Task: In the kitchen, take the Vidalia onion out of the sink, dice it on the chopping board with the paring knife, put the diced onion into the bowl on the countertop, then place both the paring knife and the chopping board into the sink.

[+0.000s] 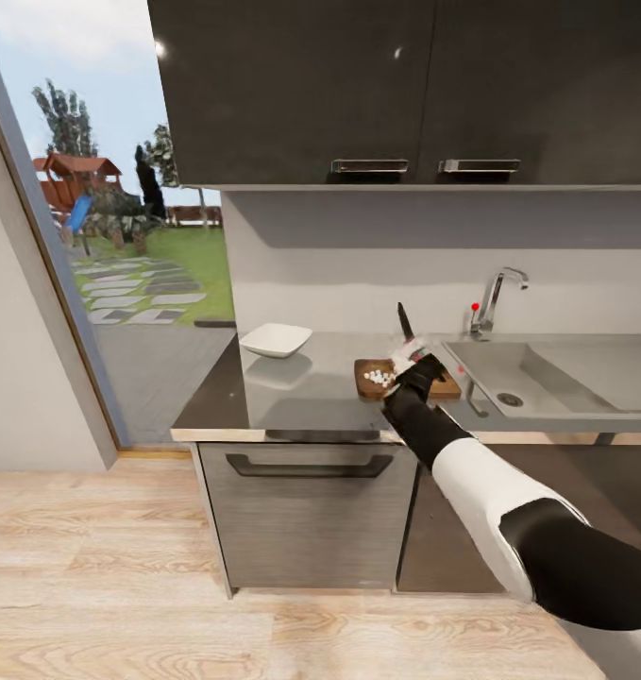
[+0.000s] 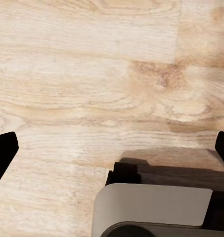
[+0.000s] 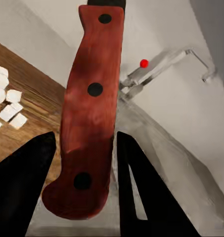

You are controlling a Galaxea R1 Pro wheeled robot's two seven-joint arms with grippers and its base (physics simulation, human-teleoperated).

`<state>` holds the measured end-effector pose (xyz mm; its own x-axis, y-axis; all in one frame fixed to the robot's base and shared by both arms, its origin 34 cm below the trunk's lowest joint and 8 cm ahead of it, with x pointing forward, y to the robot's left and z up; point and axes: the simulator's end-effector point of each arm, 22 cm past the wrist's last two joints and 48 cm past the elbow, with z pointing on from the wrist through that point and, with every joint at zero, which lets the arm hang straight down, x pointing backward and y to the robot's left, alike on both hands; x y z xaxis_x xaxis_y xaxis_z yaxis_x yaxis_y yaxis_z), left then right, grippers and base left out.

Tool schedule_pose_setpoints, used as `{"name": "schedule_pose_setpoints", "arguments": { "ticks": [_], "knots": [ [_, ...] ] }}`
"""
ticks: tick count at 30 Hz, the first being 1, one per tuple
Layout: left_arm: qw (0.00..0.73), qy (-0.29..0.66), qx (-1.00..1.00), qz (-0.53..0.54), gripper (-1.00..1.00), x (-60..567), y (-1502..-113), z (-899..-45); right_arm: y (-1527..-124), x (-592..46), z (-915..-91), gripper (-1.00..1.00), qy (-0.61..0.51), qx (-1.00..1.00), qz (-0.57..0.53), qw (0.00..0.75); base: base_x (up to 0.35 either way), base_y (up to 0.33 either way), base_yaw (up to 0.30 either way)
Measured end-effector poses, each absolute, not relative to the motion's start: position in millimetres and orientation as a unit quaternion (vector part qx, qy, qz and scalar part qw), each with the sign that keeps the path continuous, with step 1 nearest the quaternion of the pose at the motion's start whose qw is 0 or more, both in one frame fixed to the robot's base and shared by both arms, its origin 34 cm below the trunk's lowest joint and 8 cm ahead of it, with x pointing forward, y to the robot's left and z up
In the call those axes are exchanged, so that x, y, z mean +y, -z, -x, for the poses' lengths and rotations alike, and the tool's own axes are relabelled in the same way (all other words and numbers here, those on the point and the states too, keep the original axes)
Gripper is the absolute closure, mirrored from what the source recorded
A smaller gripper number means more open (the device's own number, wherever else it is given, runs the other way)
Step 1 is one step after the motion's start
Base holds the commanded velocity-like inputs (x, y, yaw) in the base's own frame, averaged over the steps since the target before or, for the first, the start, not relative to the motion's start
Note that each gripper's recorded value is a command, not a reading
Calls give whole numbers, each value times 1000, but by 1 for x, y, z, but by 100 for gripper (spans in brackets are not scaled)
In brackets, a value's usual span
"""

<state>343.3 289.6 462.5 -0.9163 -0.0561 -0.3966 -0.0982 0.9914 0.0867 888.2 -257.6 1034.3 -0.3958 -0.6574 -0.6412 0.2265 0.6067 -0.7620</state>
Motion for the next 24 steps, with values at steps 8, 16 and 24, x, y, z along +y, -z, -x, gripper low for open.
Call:
{"name": "schedule_pose_setpoints", "arguments": {
  "ticks": [8, 16, 24],
  "knots": [
    [200, -52, 978, 39, -100, 289, -462, -343, -1002, -319, -896, 100, 119, 839, 123, 516, 0, 0, 0],
    [200, -51, 978, 40, -100, 287, -462, -343, -1020, -347, -890, 100, 71, 839, 118, 527, 0, 0, 0],
    [200, -51, 978, 40, -100, 284, -462, -343, -1025, -360, -888, 100, 78, 838, 116, 528, 0, -18, 0]
  ]
}}
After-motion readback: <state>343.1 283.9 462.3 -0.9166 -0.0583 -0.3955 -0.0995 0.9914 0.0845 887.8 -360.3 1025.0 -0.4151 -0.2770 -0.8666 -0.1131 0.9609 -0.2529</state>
